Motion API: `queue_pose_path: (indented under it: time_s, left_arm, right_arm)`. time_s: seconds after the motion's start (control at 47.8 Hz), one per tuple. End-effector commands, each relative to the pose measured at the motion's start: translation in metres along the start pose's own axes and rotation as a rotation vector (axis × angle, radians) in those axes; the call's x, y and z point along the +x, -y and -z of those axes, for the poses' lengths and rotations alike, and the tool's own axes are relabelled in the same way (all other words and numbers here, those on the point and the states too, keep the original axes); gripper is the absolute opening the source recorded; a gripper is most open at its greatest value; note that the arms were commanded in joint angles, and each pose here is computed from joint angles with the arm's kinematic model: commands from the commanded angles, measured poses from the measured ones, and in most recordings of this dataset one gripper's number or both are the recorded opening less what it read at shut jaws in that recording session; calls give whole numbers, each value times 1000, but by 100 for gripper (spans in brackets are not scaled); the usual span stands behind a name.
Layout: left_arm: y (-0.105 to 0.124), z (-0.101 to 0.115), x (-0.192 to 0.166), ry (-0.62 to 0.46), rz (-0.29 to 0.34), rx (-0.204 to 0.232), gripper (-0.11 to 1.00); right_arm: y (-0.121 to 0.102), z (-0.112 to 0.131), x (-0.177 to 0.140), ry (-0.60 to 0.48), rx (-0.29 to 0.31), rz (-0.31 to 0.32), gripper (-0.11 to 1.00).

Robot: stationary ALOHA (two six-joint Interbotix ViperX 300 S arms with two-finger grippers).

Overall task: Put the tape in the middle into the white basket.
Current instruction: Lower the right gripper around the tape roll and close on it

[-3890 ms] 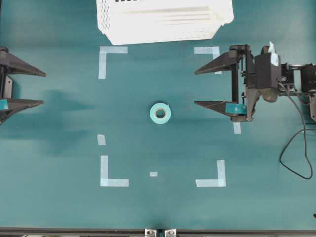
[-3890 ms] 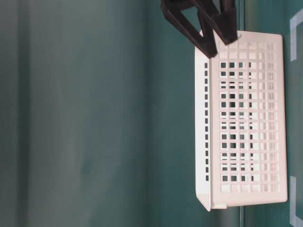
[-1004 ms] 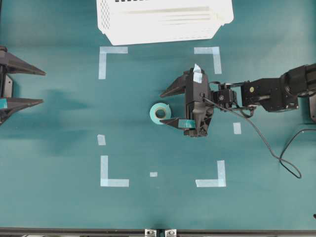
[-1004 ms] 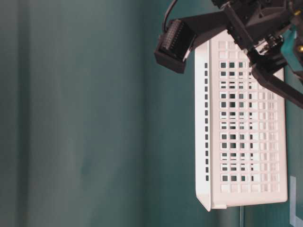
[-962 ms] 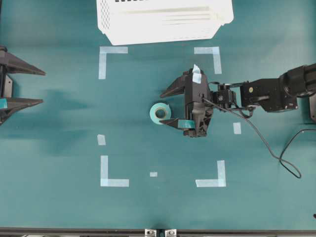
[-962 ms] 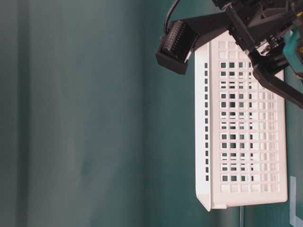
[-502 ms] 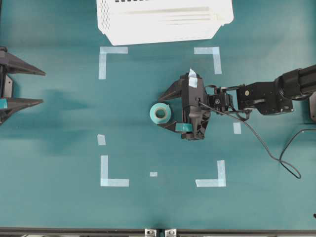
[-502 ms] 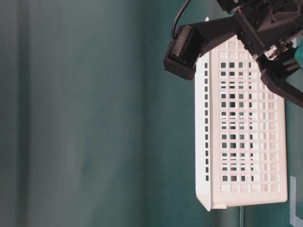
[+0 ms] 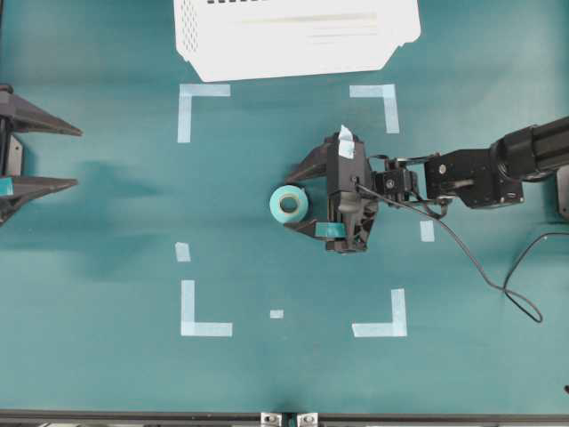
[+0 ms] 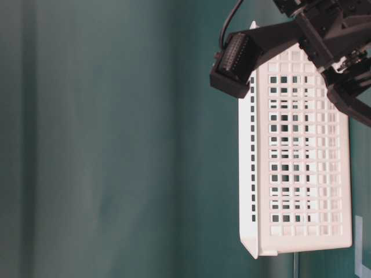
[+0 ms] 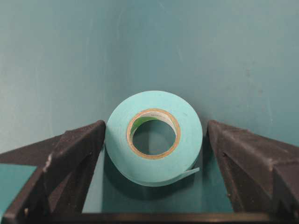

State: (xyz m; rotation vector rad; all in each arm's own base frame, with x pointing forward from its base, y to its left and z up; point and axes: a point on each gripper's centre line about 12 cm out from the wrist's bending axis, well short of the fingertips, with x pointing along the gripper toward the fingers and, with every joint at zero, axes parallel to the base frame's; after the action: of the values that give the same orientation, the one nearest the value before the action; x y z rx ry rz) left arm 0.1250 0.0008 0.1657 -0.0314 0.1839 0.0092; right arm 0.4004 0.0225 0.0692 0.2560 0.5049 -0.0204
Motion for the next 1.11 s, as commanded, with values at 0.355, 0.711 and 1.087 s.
queue_pose_path:
  time_s: [0.355, 0.711, 1.087]
  left_arm:
    - [0, -5, 0, 9, -3, -1, 37]
    - [0, -5, 0, 9, -3, -1, 37]
    - [0, -4, 0, 6, -3, -1, 37]
  right_arm:
    - [-4, -11, 2, 39, 11, -7, 99]
    - [-4, -12, 9, 41, 11, -8, 99]
    - [-4, -10, 8, 33, 8, -7, 98]
